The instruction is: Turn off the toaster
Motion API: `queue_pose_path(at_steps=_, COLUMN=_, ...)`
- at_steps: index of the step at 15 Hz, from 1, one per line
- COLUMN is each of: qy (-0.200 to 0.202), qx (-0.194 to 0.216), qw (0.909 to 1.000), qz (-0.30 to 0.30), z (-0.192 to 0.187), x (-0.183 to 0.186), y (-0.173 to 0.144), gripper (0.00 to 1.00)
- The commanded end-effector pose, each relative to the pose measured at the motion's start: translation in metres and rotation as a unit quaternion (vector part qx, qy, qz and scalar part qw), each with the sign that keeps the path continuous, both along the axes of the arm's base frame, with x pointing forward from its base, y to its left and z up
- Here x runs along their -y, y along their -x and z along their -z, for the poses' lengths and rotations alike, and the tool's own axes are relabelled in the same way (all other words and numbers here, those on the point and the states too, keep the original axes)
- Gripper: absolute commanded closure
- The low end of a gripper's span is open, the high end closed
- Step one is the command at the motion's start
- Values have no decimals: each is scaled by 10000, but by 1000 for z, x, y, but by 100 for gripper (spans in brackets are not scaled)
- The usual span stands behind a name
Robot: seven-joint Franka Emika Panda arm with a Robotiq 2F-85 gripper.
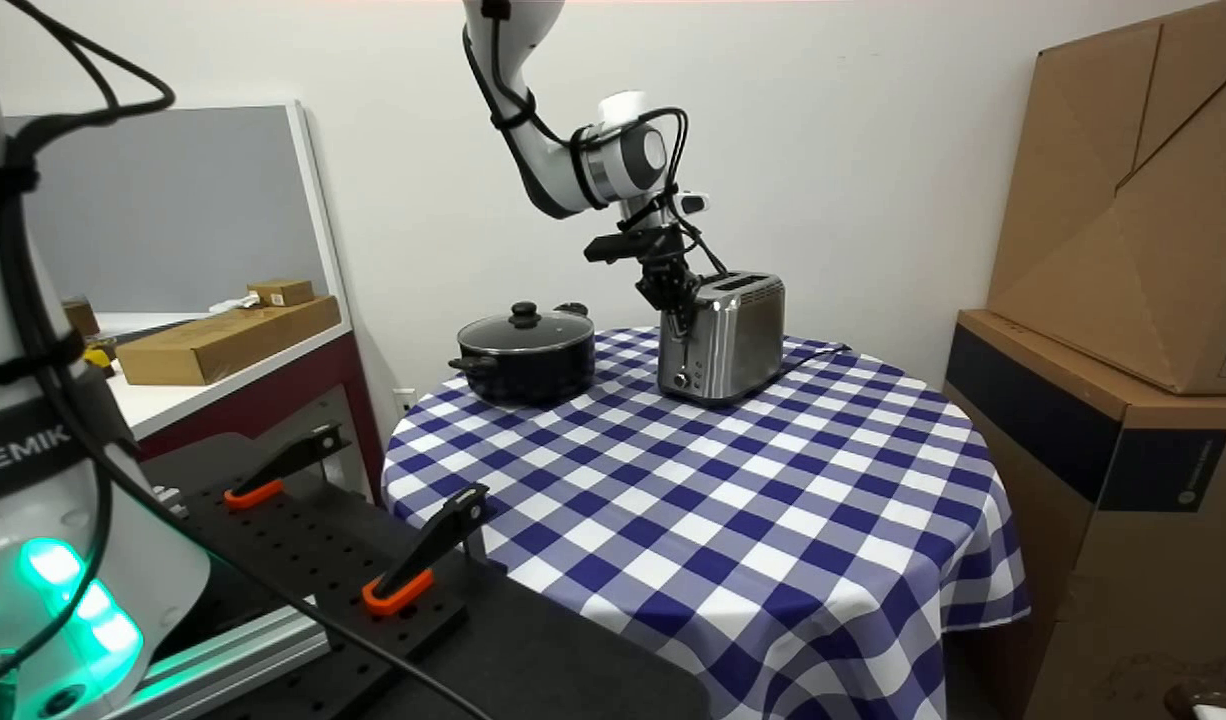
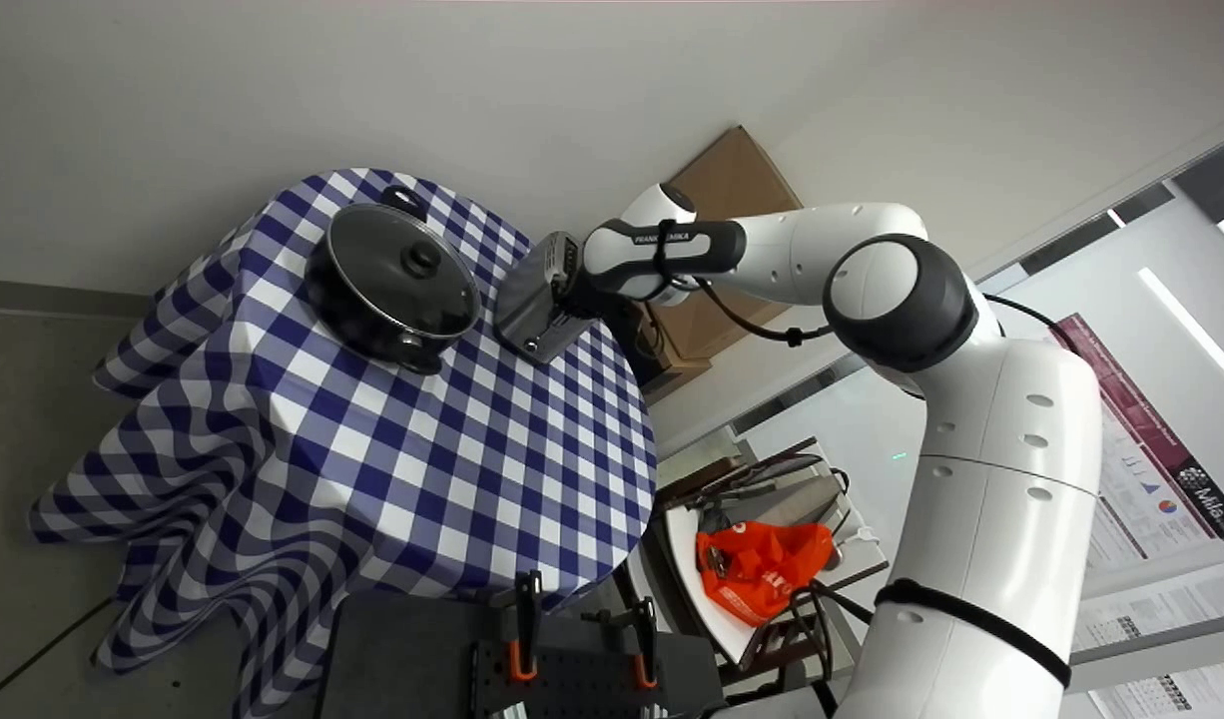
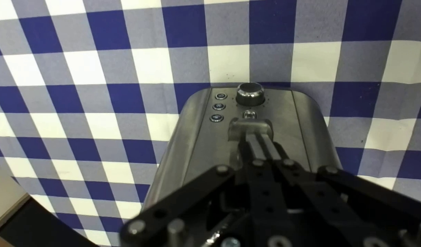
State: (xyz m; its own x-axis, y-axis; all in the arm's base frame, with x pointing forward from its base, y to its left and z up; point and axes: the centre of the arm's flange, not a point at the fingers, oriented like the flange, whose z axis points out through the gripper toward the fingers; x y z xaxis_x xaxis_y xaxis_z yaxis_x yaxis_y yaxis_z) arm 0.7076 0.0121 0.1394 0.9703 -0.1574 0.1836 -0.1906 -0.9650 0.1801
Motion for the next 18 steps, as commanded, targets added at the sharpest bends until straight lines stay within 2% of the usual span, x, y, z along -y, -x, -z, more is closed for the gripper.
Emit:
queue_pose_path(at_steps=1, qy=10, qx=-54, qw=9999, qz=-114, z=21, x=-4, y=-17, gripper=100)
queue_pose_path(at_steps=18, qy=-29, qx=-362, qw=9993, qz=-83, z=72, x=7, y=-4, gripper=100)
